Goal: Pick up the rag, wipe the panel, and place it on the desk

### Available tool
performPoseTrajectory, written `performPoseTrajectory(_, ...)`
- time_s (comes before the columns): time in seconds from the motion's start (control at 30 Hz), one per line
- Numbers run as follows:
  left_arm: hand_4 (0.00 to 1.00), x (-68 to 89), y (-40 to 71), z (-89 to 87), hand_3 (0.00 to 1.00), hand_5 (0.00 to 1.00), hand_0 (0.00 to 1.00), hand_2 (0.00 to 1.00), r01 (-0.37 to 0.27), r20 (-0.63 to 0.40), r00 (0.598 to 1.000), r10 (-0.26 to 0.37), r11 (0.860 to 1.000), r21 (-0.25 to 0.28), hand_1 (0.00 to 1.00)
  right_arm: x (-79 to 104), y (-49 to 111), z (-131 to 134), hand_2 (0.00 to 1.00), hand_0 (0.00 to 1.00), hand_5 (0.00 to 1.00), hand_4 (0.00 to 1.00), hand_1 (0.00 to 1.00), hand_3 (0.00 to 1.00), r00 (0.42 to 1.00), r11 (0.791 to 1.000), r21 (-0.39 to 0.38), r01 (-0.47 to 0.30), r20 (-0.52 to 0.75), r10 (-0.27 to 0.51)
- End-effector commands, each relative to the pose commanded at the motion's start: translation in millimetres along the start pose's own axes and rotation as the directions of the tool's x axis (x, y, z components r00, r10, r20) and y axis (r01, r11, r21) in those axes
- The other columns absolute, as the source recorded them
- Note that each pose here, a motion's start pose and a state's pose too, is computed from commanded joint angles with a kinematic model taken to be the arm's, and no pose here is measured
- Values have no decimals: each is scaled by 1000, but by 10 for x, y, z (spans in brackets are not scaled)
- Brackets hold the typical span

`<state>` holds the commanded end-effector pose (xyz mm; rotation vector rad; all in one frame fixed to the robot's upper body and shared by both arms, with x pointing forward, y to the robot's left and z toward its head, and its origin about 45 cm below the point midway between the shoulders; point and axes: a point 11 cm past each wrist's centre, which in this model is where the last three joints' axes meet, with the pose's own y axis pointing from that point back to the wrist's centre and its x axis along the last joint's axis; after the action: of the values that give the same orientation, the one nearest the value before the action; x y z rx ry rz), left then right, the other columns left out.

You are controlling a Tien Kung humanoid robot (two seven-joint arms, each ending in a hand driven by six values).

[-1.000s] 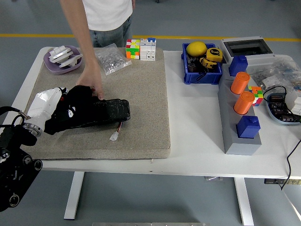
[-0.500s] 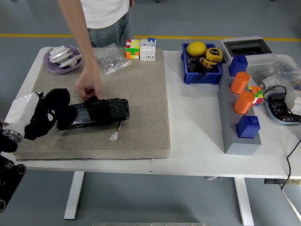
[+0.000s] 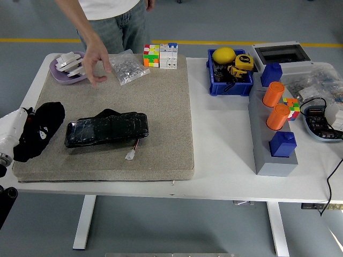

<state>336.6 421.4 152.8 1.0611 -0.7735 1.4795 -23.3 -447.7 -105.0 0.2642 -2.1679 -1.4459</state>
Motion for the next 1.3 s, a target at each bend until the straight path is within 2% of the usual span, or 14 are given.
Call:
performPoseTrajectory(0.17, 545, -55, 7, -49, 568, 2, 464, 576, 36, -6, 999, -36, 999, 7, 549, 3, 0, 27, 689, 783, 469, 991, 687, 616, 1000, 1000, -6, -2, 2, 2)
performPoseTrajectory(0.2, 608, -63, 7, -54, 560, 8, 638, 597, 41, -5, 999, -41, 999, 10, 658, 0, 0, 30, 689, 783, 469, 992, 687, 616, 1000, 1000, -7, -2, 3, 2)
performPoseTrajectory(0.37, 608, -75, -2, -72, 560, 8, 638, 597, 57, -4, 998, -57, 998, 20, 658, -27, 4, 36, 689, 783, 469, 992, 687, 616, 1000, 1000, -6, 3, 5, -3)
performPoseTrajectory(0.4, 735, -75, -4, -78, 593, 60, 741, 658, 59, -7, 998, -59, 998, 22, 780, -33, 4, 32, 689, 783, 469, 992, 686, 616, 1000, 1000, -5, 4, 5, -4)
performPoseTrajectory(0.57, 735, -77, -7, -80, 593, 60, 741, 658, 66, -9, 998, -66, 998, 24, 780, -48, 7, 28, 689, 783, 469, 992, 686, 616, 1000, 1000, -4, 6, 8, -6)
performPoseTrajectory(0.6, 856, -77, -7, -80, 659, 152, 766, 759, 66, -11, 998, -66, 998, 23, 802, -46, 7, 29, 689, 783, 469, 992, 686, 616, 1000, 1000, -4, 6, 8, -6)
performPoseTrajectory(0.8, 856, -74, -1, -73, 659, 152, 766, 759, 70, -12, 997, -70, 997, 24, 802, -37, 5, 32, 689, 784, 469, 991, 682, 616, 1000, 1000, -5, 3, 8, -3)
performPoseTrajectory(0.83, 892, -70, 1, -73, 717, 184, 776, 765, 69, -13, 998, -68, 997, 23, 807, -34, 5, 31, 688, 785, 469, 991, 681, 615, 1000, 1000, -5, 3, 6, -3)
performPoseTrajectory(1.0, 892, -57, 12, -69, 717, 184, 776, 765, 71, -12, 997, -71, 997, 23, 807, -9, 2, 17, 688, 785, 469, 991, 681, 615, 1000, 1000, -3, -2, -4, 2)
performPoseTrajectory(1.03, 929, -54, 13, -68, 767, 229, 780, 768, 72, -11, 997, -71, 997, 23, 807, -6, 1, 15, 688, 785, 468, 991, 682, 615, 1000, 1000, -3, -3, -5, 3)
performPoseTrajectory(1.2, 929, -20, 49, -42, 767, 229, 780, 768, 75, -15, 997, -75, 997, 12, 807, 24, -3, 38, 688, 785, 468, 991, 682, 615, 1000, 1000, -8, -7, -19, 7)
performPoseTrajectory(1.23, 965, -4, 59, -37, 777, 300, 783, 774, 73, -19, 997, -73, 997, 10, 807, 30, -4, 43, 689, 786, 468, 991, 682, 615, 1000, 1000, -9, -8, -21, 8)
performPoseTrajectory(1.3, 965, 44, 80, -21, 777, 300, 783, 774, 65, -23, 998, -65, 998, 4, 807, 40, -5, 46, 689, 786, 468, 991, 682, 615, 1000, 1000, -10, -10, -26, 10)
